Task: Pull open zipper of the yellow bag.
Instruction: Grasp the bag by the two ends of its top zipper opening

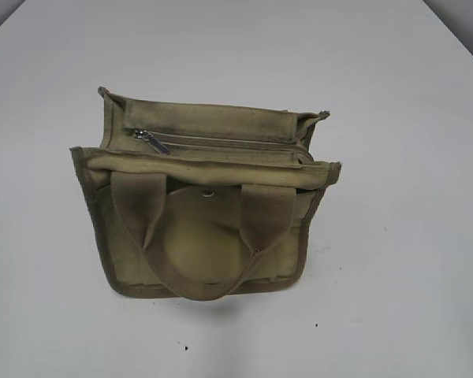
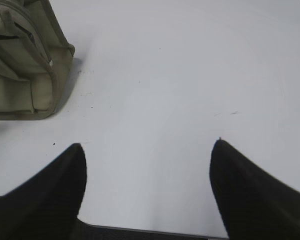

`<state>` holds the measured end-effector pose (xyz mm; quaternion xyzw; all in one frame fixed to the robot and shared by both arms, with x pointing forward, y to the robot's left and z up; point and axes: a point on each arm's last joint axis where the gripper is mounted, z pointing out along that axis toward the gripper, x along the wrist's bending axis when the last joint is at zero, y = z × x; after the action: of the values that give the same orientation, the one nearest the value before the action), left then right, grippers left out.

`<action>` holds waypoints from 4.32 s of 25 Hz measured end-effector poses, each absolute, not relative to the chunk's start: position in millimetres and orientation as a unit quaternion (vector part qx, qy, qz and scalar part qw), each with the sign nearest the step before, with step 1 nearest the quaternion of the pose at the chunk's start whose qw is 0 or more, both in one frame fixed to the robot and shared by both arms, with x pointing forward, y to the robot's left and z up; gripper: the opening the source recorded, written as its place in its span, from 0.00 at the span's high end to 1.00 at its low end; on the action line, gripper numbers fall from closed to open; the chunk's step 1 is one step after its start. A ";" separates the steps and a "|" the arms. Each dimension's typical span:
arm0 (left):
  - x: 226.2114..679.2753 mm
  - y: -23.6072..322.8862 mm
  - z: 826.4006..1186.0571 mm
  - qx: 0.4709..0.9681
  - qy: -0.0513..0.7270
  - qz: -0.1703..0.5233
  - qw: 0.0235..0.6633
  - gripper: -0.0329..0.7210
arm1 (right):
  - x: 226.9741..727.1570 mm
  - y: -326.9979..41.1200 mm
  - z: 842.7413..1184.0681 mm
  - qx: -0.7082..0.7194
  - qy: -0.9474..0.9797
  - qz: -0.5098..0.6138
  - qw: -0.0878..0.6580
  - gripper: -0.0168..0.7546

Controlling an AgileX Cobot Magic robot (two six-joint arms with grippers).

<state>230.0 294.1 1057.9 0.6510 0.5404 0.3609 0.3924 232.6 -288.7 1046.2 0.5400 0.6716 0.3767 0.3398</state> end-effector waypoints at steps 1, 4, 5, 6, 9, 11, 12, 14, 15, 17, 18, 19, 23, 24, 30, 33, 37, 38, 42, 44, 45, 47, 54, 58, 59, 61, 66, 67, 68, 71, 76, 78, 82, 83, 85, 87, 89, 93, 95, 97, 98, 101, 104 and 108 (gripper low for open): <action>230.0 294.1 1057.9 0.651 0.540 0.361 0.392 0.55 | 232.6 -288.7 1046.2 0.540 0.672 0.377 0.340 0.21; 230.0 294.1 1057.9 0.651 0.540 0.361 0.392 0.55 | 232.6 -288.7 1046.2 0.540 0.672 0.377 0.340 0.21; 230.0 294.1 1057.9 0.651 0.540 0.361 0.392 0.55 | 232.6 -288.7 1046.2 0.540 0.672 0.377 0.340 0.21; 230.0 294.1 1057.9 0.651 0.540 0.361 0.392 0.55 | 232.6 -288.7 1046.2 0.540 0.672 0.377 0.340 0.21; 230.0 294.1 1057.9 0.651 0.540 0.361 0.392 0.55 | 232.6 -288.7 1046.2 0.540 0.672 0.377 0.340 0.21; 230.0 294.1 1057.9 0.651 0.540 0.361 0.392 0.55 | 232.6 -288.7 1046.2 0.540 0.672 0.377 0.340 0.21; 230.0 294.1 1057.9 0.651 0.540 0.361 0.392 0.55 | 232.6 -288.7 1046.2 0.540 0.672 0.377 0.340 0.21; 230.0 294.1 1057.9 0.651 0.540 0.361 0.392 0.55 | 232.6 -288.7 1046.2 0.540 0.672 0.377 0.340 0.21; 230.0 294.1 1057.9 0.651 0.540 0.361 0.392 0.55 | 232.6 -288.7 1046.2 0.540 0.672 0.377 0.340 0.21; 230.0 294.1 1057.9 0.651 0.540 0.361 0.392 0.55 | 232.6 -288.7 1046.2 0.540 0.672 0.377 0.340 0.21; 230.0 294.1 1057.9 0.651 0.540 0.361 0.392 0.55 | 232.6 -288.7 1046.2 0.540 0.672 0.377 0.340 0.21; 230.0 294.1 1057.9 0.651 0.540 0.361 0.392 0.55 | 232.6 -288.7 1046.2 0.540 0.672 0.377 0.340 0.21; 230.0 294.1 1057.9 0.651 0.540 0.361 0.392 0.55 | 232.6 -288.7 1046.2 0.540 0.672 0.377 0.340 0.21; 230.0 294.1 1057.9 0.651 0.540 0.361 0.392 0.55 | 232.6 -288.7 1046.2 0.540 0.672 0.377 0.340 0.21; 230.0 294.1 1057.9 0.651 0.540 0.361 0.392 0.55 | 232.6 -288.7 1046.2 0.540 0.672 0.377 0.340 0.21; 231.1 293.9 1058.2 0.652 0.541 0.359 0.392 0.55 | 232.6 -288.7 1046.3 0.539 0.673 0.377 0.339 0.21; 238.8 290.3 1075.1 0.633 0.529 0.365 0.431 0.55 | 236.9 -288.6 1048.9 0.523 0.689 0.381 0.326 0.21; 242.4 289.2 1080.5 0.624 0.525 0.369 0.447 0.55 | 240.8 -288.2 1050.9 0.518 0.696 0.379 0.322 0.21; 265.2 282.9 1093.1 0.599 0.528 0.344 0.494 0.55 | 266.0 -284.2 1059.2 0.507 0.712 0.375 0.310 0.21; 283.0 277.7 1097.0 0.592 0.546 0.300 0.511 0.55 | 280.6 -280.3 1063.6 0.508 0.716 0.377 0.295 0.21; 291.2 275.7 1098.6 0.590 0.556 0.281 0.514 0.55 | 288.6 -277.9 1067.0 0.508 0.717 0.382 0.287 0.21; 311.7 271.3 1103.1 0.589 0.577 0.236 0.513 0.55 | 302.6 -273.2 1074.5 0.508 0.712 0.399 0.275 0.21; 393.5 244.8 1111.9 0.640 0.602 0.031 0.477 0.55 | 358.7 -246.9 1100.5 0.435 0.768 0.414 0.222 0.21; 436.2 234.7 1100.9 0.651 0.613 -0.067 0.442 0.55 | 399.8 -227.8 1101.0 0.391 0.814 0.383 0.195 0.21; 444.9 233.3 1097.5 0.654 0.612 -0.079 0.438 0.55 | 407.5 -223.1 1101.2 0.381 0.821 0.379 0.191 0.21; 464.5 229.3 1088.6 0.652 0.615 -0.104 0.431 0.55 | 421.5 -214.3 1101.4 0.364 0.830 0.377 0.191 0.21; 496.1 205.0 1068.0 0.671 0.607 -0.141 0.403 0.53 | 449.7 -189.4 1090.8 0.323 0.848 0.372 0.197 0.21; 501.3 199.0 1064.9 0.677 0.603 -0.140 0.399 0.53 | 453.6 -184.6 1086.9 0.316 0.850 0.370 0.199 0.21; 506.2 194.0 1061.5 0.681 0.601 -0.138 0.395 0.52 | 456.8 -180.7 1083.7 0.309 0.853 0.369 0.202 0.21; 521.1 185.5 1054.0 0.683 0.602 -0.123 0.393 0.52 | 463.8 -168.0 1074.0 0.294 0.859 0.367 0.203 0.21; 537.7 175.6 1038.9 0.687 0.606 -0.131 0.379 0.52 | 472.7 -144.9 1060.2 0.260 0.865 0.370 0.219 0.21; 542.0 171.7 1035.0 0.684 0.608 -0.139 0.378 0.52 | 475.1 -132.4 1056.1 0.238 0.870 0.371 0.223 0.21; 548.9 169.1 1035.9 0.665 0.619 -0.138 0.395 0.52 | 484.4 -108.2 1049.8 0.199 0.882 0.366 0.221 0.21; 549.7 169.1 1036.5 0.662 0.620 -0.136 0.399 0.52 | 487.9 -102.5 1049.4 0.192 0.883 0.366 0.221 0.21; 550.1 169.0 1036.9 0.659 0.621 -0.136 0.401 0.54 | 494.6 -92.7 1050.6 0.179 0.884 0.369 0.225 0.23; 550.2 168.7 1037.1 0.657 0.622 -0.138 0.402 0.60 | 501.5 -81.7 1052.4 0.167 0.884 0.372 0.228 0.28; 550.3 168.3 1037.7 0.654 0.623 -0.140 0.405 0.72 | 506.5 -70.7 1052.8 0.152 0.885 0.374 0.232 0.35; 550.8 167.3 1038.3 0.658 0.614 -0.140 0.412 0.92 | 513.5 -49.5 1047.0 0.118 0.891 0.371 0.233 0.45; 550.4 166.8 1038.6 0.658 0.613 -0.143 0.414 0.92 | 517.7 -42.3 1044.0 0.111 0.893 0.369 0.232 0.48; 550.3 166.1 1039.4 0.654 0.614 -0.148 0.417 0.92 | 522.6 -37.5 1040.3 0.110 0.894 0.368 0.231 0.50; 550.3 165.8 1039.7 0.652 0.614 -0.151 0.419 0.92 | 524.8 -35.8 1038.9 0.110 0.894 0.367 0.232 0.50; 550.4 165.5 1039.8 0.651 0.614 -0.152 0.420 0.92 | 528.5 -33.4 1034.1 0.112 0.894 0.366 0.234 0.51; 550.5 165.3 1040.1 0.649 0.615 -0.154 0.421 0.92 | 529.5 -32.0 1030.3 0.112 0.895 0.363 0.232 0.51; 551.2 164.9 1040.3 0.643 0.618 -0.156 0.425 0.92 | 528.0 -28.4 1027.1 0.108 0.898 0.361 0.228 0.51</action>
<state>551.2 164.9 1040.3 0.6427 0.6177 -0.1562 0.4253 528.0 -28.4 1027.1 0.1083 0.8975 0.3615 0.2282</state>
